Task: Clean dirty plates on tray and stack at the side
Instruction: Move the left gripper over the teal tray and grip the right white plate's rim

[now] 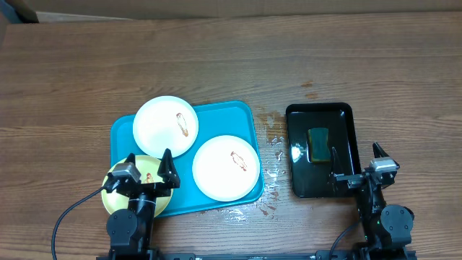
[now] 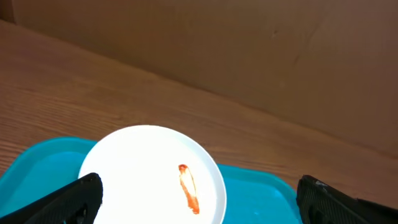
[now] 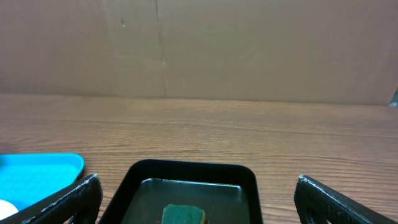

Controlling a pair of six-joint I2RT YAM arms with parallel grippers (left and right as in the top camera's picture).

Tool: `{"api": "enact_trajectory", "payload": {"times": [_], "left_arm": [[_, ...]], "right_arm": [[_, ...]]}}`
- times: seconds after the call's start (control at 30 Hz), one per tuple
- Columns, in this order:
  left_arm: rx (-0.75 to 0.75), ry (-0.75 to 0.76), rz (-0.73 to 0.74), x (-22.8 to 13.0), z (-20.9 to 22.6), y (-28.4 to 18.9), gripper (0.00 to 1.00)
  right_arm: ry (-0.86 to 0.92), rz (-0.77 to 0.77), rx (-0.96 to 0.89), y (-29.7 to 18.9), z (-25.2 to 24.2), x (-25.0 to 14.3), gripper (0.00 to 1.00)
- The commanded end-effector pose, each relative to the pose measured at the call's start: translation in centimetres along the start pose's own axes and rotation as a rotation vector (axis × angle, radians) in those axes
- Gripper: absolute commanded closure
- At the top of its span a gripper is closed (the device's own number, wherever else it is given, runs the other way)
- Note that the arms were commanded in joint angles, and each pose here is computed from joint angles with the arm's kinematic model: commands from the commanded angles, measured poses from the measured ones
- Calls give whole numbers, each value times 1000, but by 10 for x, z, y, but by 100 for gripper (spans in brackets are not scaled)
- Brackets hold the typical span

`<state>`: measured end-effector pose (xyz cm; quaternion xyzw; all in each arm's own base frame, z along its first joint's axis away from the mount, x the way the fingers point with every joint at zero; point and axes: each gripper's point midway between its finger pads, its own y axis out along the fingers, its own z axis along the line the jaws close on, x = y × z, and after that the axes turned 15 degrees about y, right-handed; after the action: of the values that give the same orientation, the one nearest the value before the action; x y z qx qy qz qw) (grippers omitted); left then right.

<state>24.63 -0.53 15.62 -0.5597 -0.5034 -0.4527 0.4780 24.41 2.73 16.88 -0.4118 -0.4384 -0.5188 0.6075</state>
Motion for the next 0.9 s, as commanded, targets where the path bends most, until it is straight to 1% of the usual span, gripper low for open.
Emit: {"api": "enact_trajectory", "payload": {"times": [0.0, 0.17, 0.23, 0.3, 0.37, 0.4, 0.5, 0.53, 0.6, 0.7, 0.73, 0.8, 0.87], "left_arm": [[-46, -88, 13, -3, -8, 0, 0], [-86, -68, 12, -1, -15, -1, 0], [-94, -45, -3, 9, -18, -3, 0], [-154, -33, 17, 20, -30, -10, 0], [-246, -37, 58, 33, -49, -23, 0], [-269, -44, 103, 43, -55, -34, 0], [-263, -15, 160, 64, -59, -50, 0], [-272, -19, 174, 76, -62, -55, 0], [-346, -28, 197, 106, -79, -65, 0], [-391, -28, 294, 140, -93, -75, 0], [-388, -15, 339, 145, -93, -75, 0], [-385, 9, 467, 148, -94, -75, 0], [-382, 11, 628, 142, -93, -72, 0]], "right_arm": [[-6, -10, -10, 0, -3, 1, 0], [-6, -10, -10, 0, -3, 1, 0], [-6, -10, -10, 0, -3, 1, 0], [-6, -10, -10, 0, -2, 1, 0], [-6, -10, -10, 0, -3, 1, 0], [-6, -10, -10, 0, -3, 1, 0], [-6, -10, -10, 0, -3, 1, 0], [-6, -10, -10, 0, -3, 1, 0], [-6, -10, -10, 0, -3, 1, 0], [-6, -10, -10, 0, -3, 1, 0], [-6, -10, -10, 0, -3, 1, 0], [-6, -10, -10, 0, -3, 1, 0], [-6, -10, -10, 0, -3, 1, 0]]}}
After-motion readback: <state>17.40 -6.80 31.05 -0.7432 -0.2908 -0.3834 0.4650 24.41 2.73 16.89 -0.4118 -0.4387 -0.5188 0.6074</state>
